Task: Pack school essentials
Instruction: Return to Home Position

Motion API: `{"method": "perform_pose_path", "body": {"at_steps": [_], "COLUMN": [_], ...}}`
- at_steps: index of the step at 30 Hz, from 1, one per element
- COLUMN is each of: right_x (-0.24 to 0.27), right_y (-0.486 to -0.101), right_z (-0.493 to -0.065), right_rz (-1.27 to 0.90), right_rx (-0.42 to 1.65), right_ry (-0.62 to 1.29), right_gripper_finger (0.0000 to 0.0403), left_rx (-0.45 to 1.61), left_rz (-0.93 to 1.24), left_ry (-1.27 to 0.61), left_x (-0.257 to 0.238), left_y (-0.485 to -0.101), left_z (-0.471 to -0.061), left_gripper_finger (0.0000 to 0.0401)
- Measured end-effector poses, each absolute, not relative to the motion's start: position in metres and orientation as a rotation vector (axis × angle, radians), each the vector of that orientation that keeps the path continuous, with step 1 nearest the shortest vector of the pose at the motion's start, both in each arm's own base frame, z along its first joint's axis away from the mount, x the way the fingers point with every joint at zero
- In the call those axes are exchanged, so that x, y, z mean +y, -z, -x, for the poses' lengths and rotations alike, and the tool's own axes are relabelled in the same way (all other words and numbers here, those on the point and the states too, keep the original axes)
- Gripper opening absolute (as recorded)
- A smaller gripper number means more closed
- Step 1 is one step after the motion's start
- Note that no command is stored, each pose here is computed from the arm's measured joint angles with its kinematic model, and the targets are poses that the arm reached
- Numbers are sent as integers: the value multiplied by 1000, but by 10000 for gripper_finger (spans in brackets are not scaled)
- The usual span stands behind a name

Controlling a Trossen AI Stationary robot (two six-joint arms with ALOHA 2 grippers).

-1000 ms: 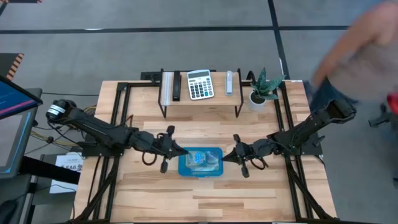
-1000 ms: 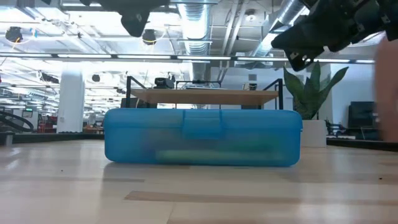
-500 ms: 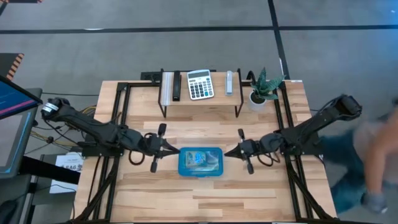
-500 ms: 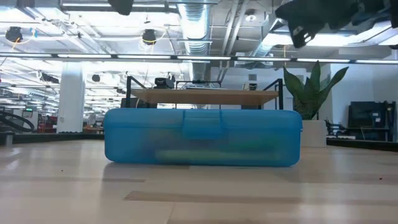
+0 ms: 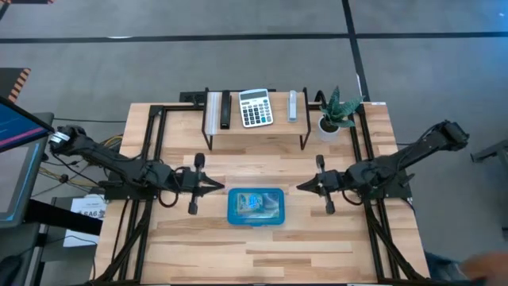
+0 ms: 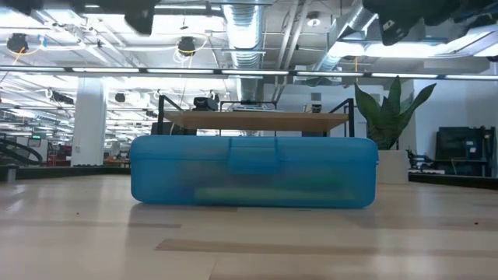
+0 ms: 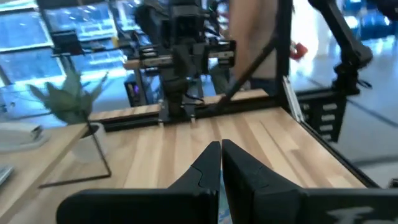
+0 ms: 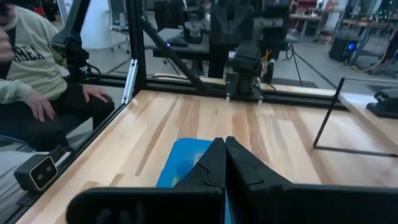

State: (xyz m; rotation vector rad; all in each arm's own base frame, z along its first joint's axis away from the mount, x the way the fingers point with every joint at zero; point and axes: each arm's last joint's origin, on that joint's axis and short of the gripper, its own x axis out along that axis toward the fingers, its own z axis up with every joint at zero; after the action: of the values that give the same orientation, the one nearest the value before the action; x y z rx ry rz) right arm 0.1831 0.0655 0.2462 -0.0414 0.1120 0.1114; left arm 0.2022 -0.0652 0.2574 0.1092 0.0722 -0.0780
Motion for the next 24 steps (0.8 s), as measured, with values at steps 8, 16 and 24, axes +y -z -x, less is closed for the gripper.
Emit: {"method": "perform_pose_path", "body": {"at_steps": [8, 16, 24], "right_x": [45, 18, 9], "right_y": [-228, -215, -208], "right_z": [-156, -134, -119], "right_rz": [28, -4, 7], "right_rx": [58, -20, -9], "right_ry": [-37, 79, 76], "right_gripper_finger": [13, 13, 13], "left_rx": [-51, -137, -132], "left_rz": [5, 72, 81], "left_ry": [31, -38, -85], "left_x": [-42, -26, -18], "left_y": [-225, -200, -190], "left_z": [-158, -126, -111], "left_gripper_finger": [4, 4, 4]}}
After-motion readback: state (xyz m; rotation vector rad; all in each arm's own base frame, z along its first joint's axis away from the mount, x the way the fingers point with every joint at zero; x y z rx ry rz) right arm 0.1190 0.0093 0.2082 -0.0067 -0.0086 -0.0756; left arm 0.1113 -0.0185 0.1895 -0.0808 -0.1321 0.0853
